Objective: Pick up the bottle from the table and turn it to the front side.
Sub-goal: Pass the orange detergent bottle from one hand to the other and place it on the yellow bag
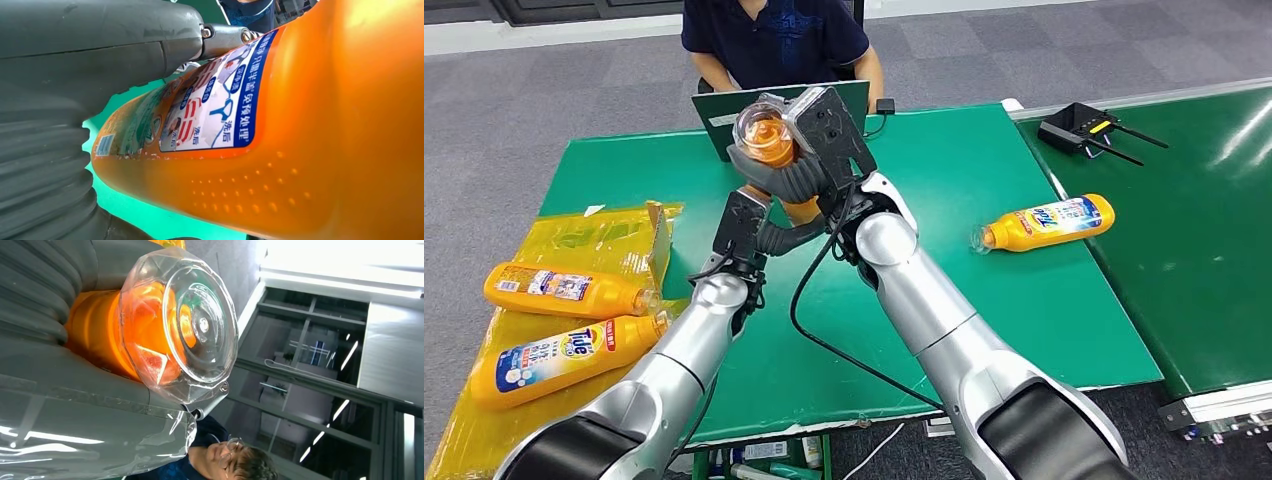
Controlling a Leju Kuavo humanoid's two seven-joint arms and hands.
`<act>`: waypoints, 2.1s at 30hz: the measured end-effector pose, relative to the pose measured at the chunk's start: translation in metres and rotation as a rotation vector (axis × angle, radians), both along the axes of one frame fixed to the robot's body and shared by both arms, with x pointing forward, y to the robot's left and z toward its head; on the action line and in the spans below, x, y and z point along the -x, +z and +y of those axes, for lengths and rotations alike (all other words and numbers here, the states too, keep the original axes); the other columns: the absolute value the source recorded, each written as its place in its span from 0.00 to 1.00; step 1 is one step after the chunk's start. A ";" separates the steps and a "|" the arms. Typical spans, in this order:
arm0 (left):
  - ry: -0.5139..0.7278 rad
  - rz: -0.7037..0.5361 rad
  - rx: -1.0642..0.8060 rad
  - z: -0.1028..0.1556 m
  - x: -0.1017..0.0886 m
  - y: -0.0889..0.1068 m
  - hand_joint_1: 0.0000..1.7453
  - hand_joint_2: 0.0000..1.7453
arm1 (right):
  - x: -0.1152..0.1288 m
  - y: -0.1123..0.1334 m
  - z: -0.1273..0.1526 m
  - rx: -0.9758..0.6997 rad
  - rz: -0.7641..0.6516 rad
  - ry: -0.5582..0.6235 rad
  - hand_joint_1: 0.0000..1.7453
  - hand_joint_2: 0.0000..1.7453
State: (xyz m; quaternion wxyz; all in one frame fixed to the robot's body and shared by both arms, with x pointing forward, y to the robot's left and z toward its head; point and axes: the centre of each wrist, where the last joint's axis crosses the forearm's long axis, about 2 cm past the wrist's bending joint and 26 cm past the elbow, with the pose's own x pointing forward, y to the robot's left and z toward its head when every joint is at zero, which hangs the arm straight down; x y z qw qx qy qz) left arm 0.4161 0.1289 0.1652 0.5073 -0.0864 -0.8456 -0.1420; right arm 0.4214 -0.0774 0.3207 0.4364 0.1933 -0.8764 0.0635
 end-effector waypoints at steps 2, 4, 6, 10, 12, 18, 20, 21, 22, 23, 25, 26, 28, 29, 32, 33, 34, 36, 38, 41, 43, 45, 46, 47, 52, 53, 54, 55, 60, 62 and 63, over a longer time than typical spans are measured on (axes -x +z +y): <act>0.000 0.000 0.001 -0.001 0.000 0.000 0.00 1.00 | 0.000 0.000 0.000 -0.001 -0.001 0.000 1.00 1.00; 0.000 0.001 0.001 -0.001 0.000 0.000 0.00 1.00 | 0.000 0.000 0.000 -0.002 -0.001 -0.001 1.00 1.00; 0.000 0.002 0.002 -0.001 0.000 0.001 0.00 1.00 | 0.000 0.000 0.000 -0.001 -0.001 -0.001 1.00 1.00; -0.001 0.004 0.004 -0.002 0.000 0.001 0.00 1.00 | 0.000 0.000 0.000 -0.004 0.001 -0.001 1.00 1.00; -0.002 0.007 0.006 -0.003 0.000 0.001 0.00 1.00 | 0.000 0.000 0.000 -0.007 0.003 -0.001 1.00 1.00; -0.018 0.021 0.023 -0.006 0.001 0.001 0.00 1.00 | 0.001 -0.001 0.000 -0.015 0.010 -0.003 1.00 1.00; -0.028 0.028 0.031 -0.007 0.000 0.001 0.00 1.00 | 0.001 -0.001 0.000 -0.015 0.010 -0.003 1.00 1.00; -0.034 0.031 0.034 -0.007 0.000 0.001 0.17 1.00 | 0.001 -0.001 0.000 -0.015 0.010 -0.003 1.00 1.00; -0.039 0.034 0.037 -0.007 0.000 0.001 0.42 1.00 | 0.001 -0.001 0.000 -0.015 0.010 -0.003 1.00 1.00; -0.042 0.036 0.038 -0.007 0.000 0.001 0.67 1.00 | 0.001 -0.001 0.000 -0.014 0.010 -0.004 1.00 1.00; -0.047 0.039 0.040 -0.007 0.000 0.001 1.00 1.00 | 0.000 -0.002 0.000 -0.014 0.011 -0.004 1.00 1.00; -0.049 0.041 0.041 -0.007 0.000 0.001 1.00 1.00 | 0.000 -0.002 0.000 -0.014 0.011 -0.004 1.00 1.00; -0.057 0.045 0.045 -0.007 -0.001 0.001 1.00 1.00 | 0.000 -0.002 0.000 -0.013 0.011 -0.005 1.00 1.00; -0.062 0.047 0.047 -0.007 -0.001 0.001 1.00 1.00 | 0.000 -0.002 -0.001 -0.013 0.012 -0.005 1.00 1.00; -0.076 0.052 0.052 -0.007 -0.001 0.001 1.00 1.00 | 0.000 -0.002 -0.001 -0.012 0.013 -0.005 1.00 1.00; -0.078 0.053 0.054 -0.007 -0.001 0.001 1.00 1.00 | 0.000 -0.002 -0.001 -0.012 0.014 -0.005 1.00 1.00; -0.078 0.054 0.055 -0.007 -0.001 0.001 1.00 1.00 | 0.000 -0.003 -0.001 -0.012 0.015 -0.005 1.00 1.00; -0.077 0.056 0.057 -0.006 -0.001 0.001 1.00 1.00 | 0.001 -0.003 -0.001 -0.012 0.016 -0.004 1.00 1.00; -0.076 0.056 0.057 -0.006 -0.001 0.001 1.00 1.00 | 0.001 -0.003 -0.001 -0.013 0.016 -0.004 1.00 1.00; -0.076 0.057 0.058 -0.006 -0.001 0.001 1.00 1.00 | 0.001 -0.003 -0.001 -0.013 0.017 -0.004 1.00 1.00; -0.077 0.057 0.058 -0.006 -0.001 0.001 1.00 1.00 | 0.001 -0.003 -0.001 -0.012 0.016 -0.005 1.00 1.00; -0.077 0.058 0.058 -0.006 -0.001 0.001 1.00 1.00 | 0.001 -0.003 -0.001 -0.010 0.015 -0.005 1.00 1.00; -0.077 0.058 0.058 -0.006 -0.001 0.001 1.00 1.00 | 0.001 -0.003 -0.001 -0.008 0.015 -0.006 1.00 1.00; -0.078 0.058 0.058 -0.006 -0.001 0.001 1.00 1.00 | 0.001 -0.003 -0.001 -0.007 0.014 -0.006 1.00 1.00; -0.078 0.059 0.057 -0.006 -0.001 0.001 1.00 1.00 | 0.001 -0.003 -0.001 -0.005 0.014 -0.006 1.00 1.00; -0.078 0.059 0.057 -0.006 -0.001 0.001 1.00 1.00 | 0.001 -0.003 -0.001 -0.005 0.014 -0.006 1.00 1.00; -0.078 0.059 0.058 -0.006 -0.001 0.001 1.00 1.00 | 0.001 -0.003 -0.001 -0.004 0.014 -0.006 0.91 1.00; -0.078 0.059 0.058 -0.006 -0.001 0.001 1.00 1.00 | 0.001 -0.003 -0.001 -0.004 0.013 -0.006 0.66 1.00; -0.082 0.062 0.059 -0.006 -0.001 0.000 1.00 1.00 | 0.001 -0.003 0.000 -0.004 0.009 -0.005 0.00 1.00; -0.085 0.065 0.059 -0.006 -0.001 -0.001 1.00 1.00 | 0.001 -0.003 0.000 -0.004 0.007 -0.005 0.00 1.00; -0.085 0.066 0.058 -0.006 -0.001 -0.001 1.00 1.00 | 0.001 -0.003 0.000 -0.004 0.007 -0.005 0.00 1.00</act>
